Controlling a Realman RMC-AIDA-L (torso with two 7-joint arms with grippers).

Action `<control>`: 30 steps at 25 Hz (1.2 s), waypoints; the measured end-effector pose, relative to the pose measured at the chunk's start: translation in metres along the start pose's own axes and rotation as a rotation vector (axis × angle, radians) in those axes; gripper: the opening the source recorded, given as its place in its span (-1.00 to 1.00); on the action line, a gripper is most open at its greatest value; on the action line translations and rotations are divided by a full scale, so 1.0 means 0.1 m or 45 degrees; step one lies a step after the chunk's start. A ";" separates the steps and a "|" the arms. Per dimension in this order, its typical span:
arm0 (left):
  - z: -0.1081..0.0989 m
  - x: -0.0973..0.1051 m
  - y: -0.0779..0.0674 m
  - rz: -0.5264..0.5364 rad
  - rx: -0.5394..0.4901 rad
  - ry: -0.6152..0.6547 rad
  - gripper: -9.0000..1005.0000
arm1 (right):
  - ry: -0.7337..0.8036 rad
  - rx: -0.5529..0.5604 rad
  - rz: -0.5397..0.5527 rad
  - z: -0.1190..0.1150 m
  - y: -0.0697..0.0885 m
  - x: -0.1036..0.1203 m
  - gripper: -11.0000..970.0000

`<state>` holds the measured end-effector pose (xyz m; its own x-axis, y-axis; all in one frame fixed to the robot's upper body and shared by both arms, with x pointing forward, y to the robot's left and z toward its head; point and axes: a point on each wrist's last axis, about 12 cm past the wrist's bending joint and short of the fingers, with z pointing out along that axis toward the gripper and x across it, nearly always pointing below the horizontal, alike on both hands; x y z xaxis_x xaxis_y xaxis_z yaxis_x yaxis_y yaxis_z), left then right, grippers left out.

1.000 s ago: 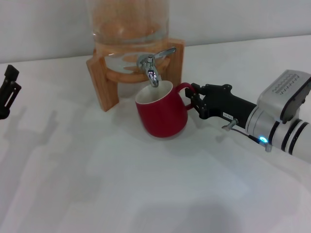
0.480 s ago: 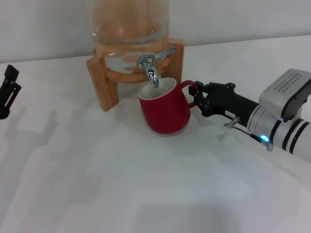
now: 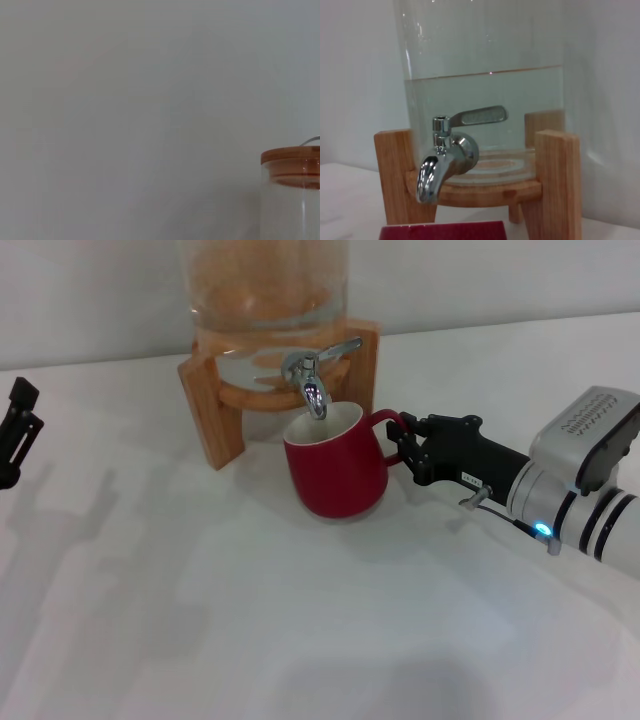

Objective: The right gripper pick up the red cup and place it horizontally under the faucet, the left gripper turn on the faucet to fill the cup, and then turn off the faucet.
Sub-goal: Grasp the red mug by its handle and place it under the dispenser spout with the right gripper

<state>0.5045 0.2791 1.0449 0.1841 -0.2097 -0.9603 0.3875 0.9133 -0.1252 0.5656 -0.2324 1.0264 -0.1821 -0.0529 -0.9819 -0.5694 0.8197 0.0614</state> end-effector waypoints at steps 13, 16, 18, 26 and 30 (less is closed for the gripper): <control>-0.01 0.00 0.00 0.000 0.001 0.002 0.71 | 0.015 -0.027 -0.023 0.00 0.02 0.01 -0.70; -0.01 0.00 0.00 0.000 0.001 0.002 0.71 | 0.016 -0.029 -0.022 0.00 0.02 0.01 -0.70; -0.01 0.00 0.00 0.000 0.000 0.002 0.71 | 0.016 -0.029 -0.023 0.00 0.02 0.01 -0.70; 0.00 0.00 0.00 -0.001 0.000 -0.001 0.71 | 0.018 -0.035 -0.031 0.00 0.03 0.01 -0.69; 0.01 0.00 0.00 0.000 0.001 -0.003 0.71 | 0.017 -0.044 -0.038 0.01 0.03 0.00 -0.67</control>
<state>0.5055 0.2788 1.0456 0.1862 -0.2104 -0.9597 0.3885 0.9129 -0.1248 0.5646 -0.2294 1.0262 -0.1750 -0.0852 -0.9809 -0.6020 0.7976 0.0381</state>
